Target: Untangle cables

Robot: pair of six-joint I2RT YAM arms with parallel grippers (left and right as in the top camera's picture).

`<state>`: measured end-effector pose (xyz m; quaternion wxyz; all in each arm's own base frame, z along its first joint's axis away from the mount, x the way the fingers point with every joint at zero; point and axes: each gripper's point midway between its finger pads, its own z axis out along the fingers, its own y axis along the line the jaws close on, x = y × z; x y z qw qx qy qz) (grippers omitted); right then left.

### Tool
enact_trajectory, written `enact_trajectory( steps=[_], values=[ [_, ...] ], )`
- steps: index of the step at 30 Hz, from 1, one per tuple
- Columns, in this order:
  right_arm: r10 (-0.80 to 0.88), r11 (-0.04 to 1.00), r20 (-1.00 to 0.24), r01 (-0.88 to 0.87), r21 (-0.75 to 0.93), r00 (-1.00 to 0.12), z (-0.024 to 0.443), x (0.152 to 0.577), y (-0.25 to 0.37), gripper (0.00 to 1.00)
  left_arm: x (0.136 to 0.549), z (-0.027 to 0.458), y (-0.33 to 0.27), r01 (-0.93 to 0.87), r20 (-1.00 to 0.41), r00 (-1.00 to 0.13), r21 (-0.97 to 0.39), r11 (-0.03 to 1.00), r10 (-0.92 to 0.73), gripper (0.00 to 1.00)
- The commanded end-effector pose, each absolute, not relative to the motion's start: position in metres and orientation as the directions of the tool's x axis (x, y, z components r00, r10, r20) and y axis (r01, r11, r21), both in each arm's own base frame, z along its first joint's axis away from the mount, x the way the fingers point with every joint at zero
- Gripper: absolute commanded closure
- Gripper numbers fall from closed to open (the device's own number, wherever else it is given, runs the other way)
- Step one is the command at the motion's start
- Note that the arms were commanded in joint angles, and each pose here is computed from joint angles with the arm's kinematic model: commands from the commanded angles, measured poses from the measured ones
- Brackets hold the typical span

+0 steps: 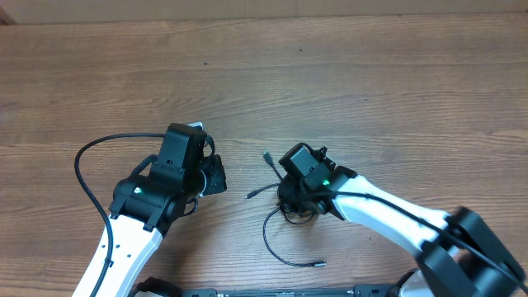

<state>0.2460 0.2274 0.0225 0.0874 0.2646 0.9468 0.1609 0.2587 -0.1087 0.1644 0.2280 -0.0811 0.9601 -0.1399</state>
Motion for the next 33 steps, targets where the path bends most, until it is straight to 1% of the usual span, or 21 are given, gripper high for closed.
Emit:
enact_trajectory(
  steps=[1, 5, 13, 16, 17, 18, 19, 21, 22, 23, 24, 27, 33],
  values=[
    [0.473, 0.805, -0.137, 0.364, 0.469, -0.87, 0.072, 0.252, 0.239, 0.96, 0.262, 0.172, -0.11, -0.119, -0.418, -0.87, -0.333, 0.935, -0.26, 0.96],
    [0.476, 0.786, -0.149, 0.343, 0.515, -0.867, 0.09, 0.252, 0.241, 0.96, 0.262, 0.172, -0.11, -0.144, -0.409, -0.867, -0.344, 0.928, -0.286, 0.95],
    [0.461, 0.778, -0.122, 0.334, 0.532, -0.879, 0.092, 0.248, 0.247, 0.96, 0.257, 0.169, -0.111, -0.221, -0.354, -0.863, -0.378, 0.899, -0.361, 0.96],
    [0.461, 0.778, -0.121, 0.334, 0.532, -0.879, 0.092, 0.248, 0.247, 0.96, 0.255, 0.168, -0.113, -0.231, -0.339, -0.865, -0.387, 0.893, -0.371, 0.93],
    [0.461, 0.778, -0.121, 0.335, 0.532, -0.879, 0.092, 0.248, 0.247, 0.96, 0.255, 0.168, -0.113, -0.232, -0.337, -0.865, -0.386, 0.893, -0.371, 0.91],
    [0.461, 0.778, -0.121, 0.335, 0.532, -0.879, 0.092, 0.248, 0.247, 0.96, 0.255, 0.168, -0.112, -0.233, -0.337, -0.866, -0.384, 0.893, -0.37, 0.85],
    [0.461, 0.778, -0.122, 0.335, 0.531, -0.879, 0.092, 0.248, 0.246, 0.96, 0.255, 0.168, -0.112, -0.233, -0.336, -0.866, -0.384, 0.894, -0.37, 0.76],
    [0.461, 0.778, -0.122, 0.335, 0.532, -0.879, 0.092, 0.248, 0.246, 0.96, 0.254, 0.168, -0.112, -0.233, -0.335, -0.867, -0.383, 0.894, -0.37, 0.53],
    [0.461, 0.778, -0.122, 0.335, 0.532, -0.879, 0.092, 0.248, 0.246, 0.96, 0.254, 0.167, -0.112, -0.234, -0.333, -0.867, -0.382, 0.894, -0.369, 0.46],
    [0.461, 0.778, -0.122, 0.335, 0.531, -0.879, 0.092, 0.248, 0.246, 0.96, 0.253, 0.167, -0.112, -0.235, -0.331, -0.868, -0.38, 0.895, -0.369, 0.41],
    [0.461, 0.778, -0.122, 0.335, 0.532, -0.879, 0.092, 0.248, 0.246, 0.96, 0.252, 0.167, -0.111, -0.237, -0.329, -0.869, -0.378, 0.895, -0.369, 0.39],
    [0.462, 0.778, -0.122, 0.335, 0.532, -0.879, 0.092, 0.248, 0.246, 0.96, 0.252, 0.167, -0.111, -0.237, -0.328, -0.87, -0.378, 0.895, -0.369, 0.37],
    [0.461, 0.778, -0.122, 0.335, 0.531, -0.879, 0.092, 0.248, 0.246, 0.96, 0.251, 0.166, -0.111, -0.239, -0.324, -0.872, -0.374, 0.896, -0.368, 0.3]
  ],
)
